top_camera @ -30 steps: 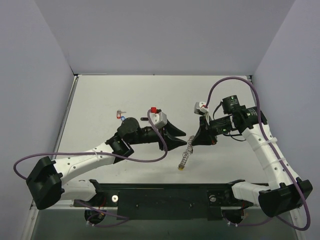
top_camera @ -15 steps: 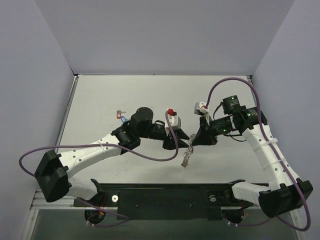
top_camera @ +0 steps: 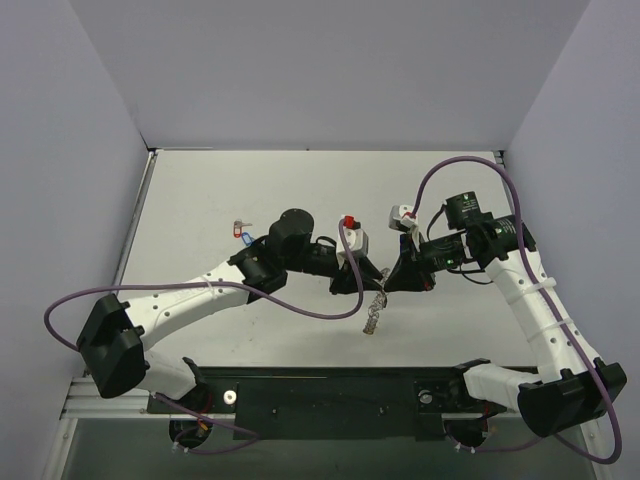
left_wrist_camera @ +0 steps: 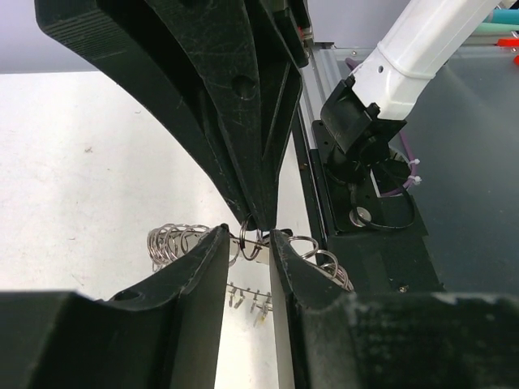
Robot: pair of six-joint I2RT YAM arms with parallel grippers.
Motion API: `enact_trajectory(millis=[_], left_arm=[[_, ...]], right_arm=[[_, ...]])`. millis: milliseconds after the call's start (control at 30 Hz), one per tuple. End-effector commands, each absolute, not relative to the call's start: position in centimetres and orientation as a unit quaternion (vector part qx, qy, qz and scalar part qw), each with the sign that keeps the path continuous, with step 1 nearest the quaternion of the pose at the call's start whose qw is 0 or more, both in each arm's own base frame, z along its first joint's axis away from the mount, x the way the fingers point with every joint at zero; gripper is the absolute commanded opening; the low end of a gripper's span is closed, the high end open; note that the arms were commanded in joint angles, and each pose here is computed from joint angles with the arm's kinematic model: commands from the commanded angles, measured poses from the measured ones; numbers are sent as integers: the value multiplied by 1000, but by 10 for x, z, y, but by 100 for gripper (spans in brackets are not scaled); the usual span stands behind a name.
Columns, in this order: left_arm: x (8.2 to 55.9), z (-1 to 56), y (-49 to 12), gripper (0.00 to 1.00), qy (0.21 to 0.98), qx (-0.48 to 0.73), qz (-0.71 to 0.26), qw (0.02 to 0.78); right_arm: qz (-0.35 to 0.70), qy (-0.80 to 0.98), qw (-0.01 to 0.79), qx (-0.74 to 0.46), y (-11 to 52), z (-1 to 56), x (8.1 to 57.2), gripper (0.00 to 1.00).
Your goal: Put the keys on the keyring
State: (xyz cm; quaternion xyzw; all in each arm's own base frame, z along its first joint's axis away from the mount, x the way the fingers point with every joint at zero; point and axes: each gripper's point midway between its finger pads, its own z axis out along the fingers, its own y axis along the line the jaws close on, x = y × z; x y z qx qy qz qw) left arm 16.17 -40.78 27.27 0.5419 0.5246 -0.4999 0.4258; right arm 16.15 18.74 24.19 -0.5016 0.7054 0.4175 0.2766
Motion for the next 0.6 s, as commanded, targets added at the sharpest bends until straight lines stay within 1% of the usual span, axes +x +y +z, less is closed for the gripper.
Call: enact_trajectory(millis=[0, 167, 567], left_arm=[[163, 292, -412, 34, 500, 550, -505, 439], [161, 292, -413, 25, 499, 553, -507, 433], [157, 296, -415, 24, 494, 556, -512, 430]], right_arm=[[433, 690, 282, -507, 191, 249, 152, 0], [434, 689, 283, -507, 191, 250, 152, 0], [434, 689, 283, -507, 191, 250, 152, 0]])
